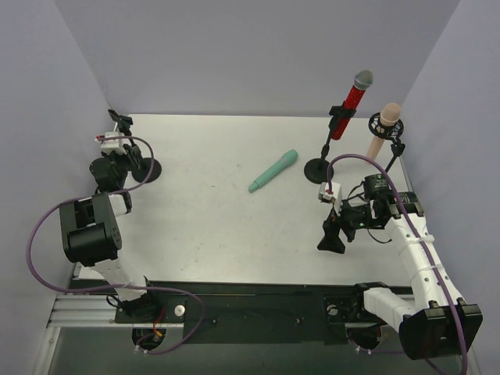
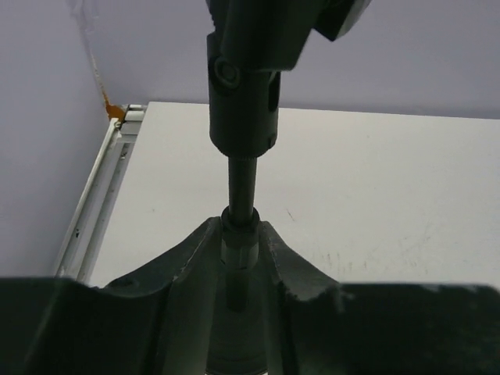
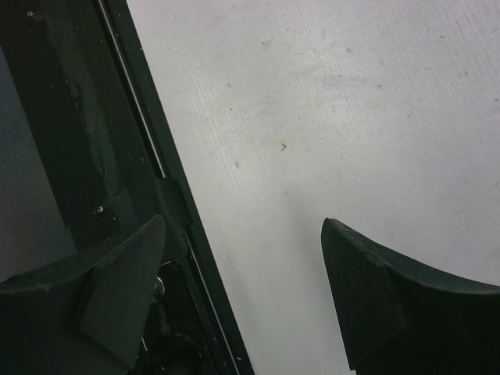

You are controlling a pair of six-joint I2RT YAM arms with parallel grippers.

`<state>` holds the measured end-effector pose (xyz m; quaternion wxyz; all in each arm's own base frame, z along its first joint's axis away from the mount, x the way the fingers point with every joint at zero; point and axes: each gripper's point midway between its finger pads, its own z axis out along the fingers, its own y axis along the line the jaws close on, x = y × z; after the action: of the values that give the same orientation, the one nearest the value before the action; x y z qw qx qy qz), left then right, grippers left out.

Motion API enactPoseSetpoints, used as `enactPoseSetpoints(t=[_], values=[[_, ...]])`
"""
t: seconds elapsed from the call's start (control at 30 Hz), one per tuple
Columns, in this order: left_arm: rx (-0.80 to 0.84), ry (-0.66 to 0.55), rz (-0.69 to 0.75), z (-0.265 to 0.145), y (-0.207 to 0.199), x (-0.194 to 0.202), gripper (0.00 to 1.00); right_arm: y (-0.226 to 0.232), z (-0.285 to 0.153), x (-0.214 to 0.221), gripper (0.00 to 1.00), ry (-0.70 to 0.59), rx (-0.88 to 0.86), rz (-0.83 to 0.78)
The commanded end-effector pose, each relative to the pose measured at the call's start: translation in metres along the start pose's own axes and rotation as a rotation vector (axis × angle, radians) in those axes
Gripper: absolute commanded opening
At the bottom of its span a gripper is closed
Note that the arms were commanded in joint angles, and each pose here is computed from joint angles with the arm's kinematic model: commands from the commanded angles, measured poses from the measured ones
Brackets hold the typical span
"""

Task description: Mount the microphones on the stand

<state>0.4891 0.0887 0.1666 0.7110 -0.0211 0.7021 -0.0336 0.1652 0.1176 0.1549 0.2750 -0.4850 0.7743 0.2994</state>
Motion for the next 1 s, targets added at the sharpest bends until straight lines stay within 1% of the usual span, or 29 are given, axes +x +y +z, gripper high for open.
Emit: enactPoseSetpoints(t=[0.0,0.03,0.07,0.1,0.13,0.27,0.33,0.4,0.47,0.5,0.53,0.57,0.6,0.63,0.67,0.7,0.73,0.83,0.87,0.97], values=[[0.100,-0.070,0.037,0.010,-0.012,-0.023,0.29,0.002,0.000,0.002,0.76,0.000,-0.013,0.031],[0.110,-0.073,0.040,0.010,-0.013,-0.025,0.18,0.002,0.000,0.002,0.76,-0.001,-0.013,0.033],[0.139,-0.077,0.042,0.009,-0.019,-0.028,0.12,0.002,0.000,0.003,0.76,-0.001,-0.011,0.034],[0.158,-0.078,0.044,0.009,-0.023,-0.029,0.03,0.002,0.000,0.003,0.76,-0.002,-0.012,0.035],[0.192,-0.089,0.049,0.006,-0.029,-0.035,0.00,0.001,0.000,0.002,0.76,-0.003,-0.010,0.034],[0.336,-0.128,0.051,-0.009,-0.061,-0.057,0.00,0.002,-0.001,0.002,0.76,-0.003,-0.007,0.031],[0.385,-0.122,0.062,-0.017,-0.079,-0.060,0.00,0.002,-0.001,0.002,0.76,-0.005,-0.004,0.029],[0.413,-0.121,0.092,-0.023,-0.093,-0.062,0.00,0.002,-0.002,0.002,0.76,-0.008,-0.001,0.027],[0.379,-0.103,0.106,-0.026,-0.092,-0.061,0.00,0.002,-0.002,0.001,0.76,-0.015,0.001,0.026],[0.361,-0.096,0.101,-0.027,-0.090,-0.058,0.04,0.003,-0.003,0.001,0.76,-0.016,0.003,0.025],[0.305,-0.092,0.092,-0.030,-0.081,-0.054,0.14,0.003,-0.003,0.000,0.76,-0.021,0.005,0.022],[0.275,-0.109,0.097,-0.032,-0.076,-0.056,0.19,0.003,-0.003,0.000,0.76,-0.022,0.006,0.021],[0.218,-0.110,0.092,-0.035,-0.065,-0.051,0.29,0.003,-0.004,0.000,0.76,-0.023,0.006,0.022],[0.193,-0.142,0.079,-0.037,-0.061,-0.057,0.36,0.003,-0.004,0.000,0.76,-0.023,0.007,0.025],[0.142,-0.147,0.063,-0.041,-0.050,-0.053,0.46,0.004,-0.004,0.000,0.76,-0.025,0.006,0.023],[0.112,-0.176,0.051,-0.042,-0.044,-0.059,0.49,0.004,-0.004,0.000,0.76,-0.026,0.006,0.025],[0.096,-0.178,0.041,-0.042,-0.039,-0.058,0.55,0.003,-0.004,0.000,0.76,-0.028,0.008,0.024],[0.083,-0.178,0.015,-0.034,-0.032,-0.058,0.59,0.004,-0.004,0.000,0.76,-0.029,0.006,0.027],[0.080,-0.192,0.017,-0.030,-0.030,-0.063,0.59,0.004,-0.004,0.000,0.76,-0.029,0.006,0.027],[0.072,-0.205,0.016,-0.019,-0.022,-0.058,0.60,0.003,-0.004,-0.001,0.76,-0.028,0.005,0.028]])
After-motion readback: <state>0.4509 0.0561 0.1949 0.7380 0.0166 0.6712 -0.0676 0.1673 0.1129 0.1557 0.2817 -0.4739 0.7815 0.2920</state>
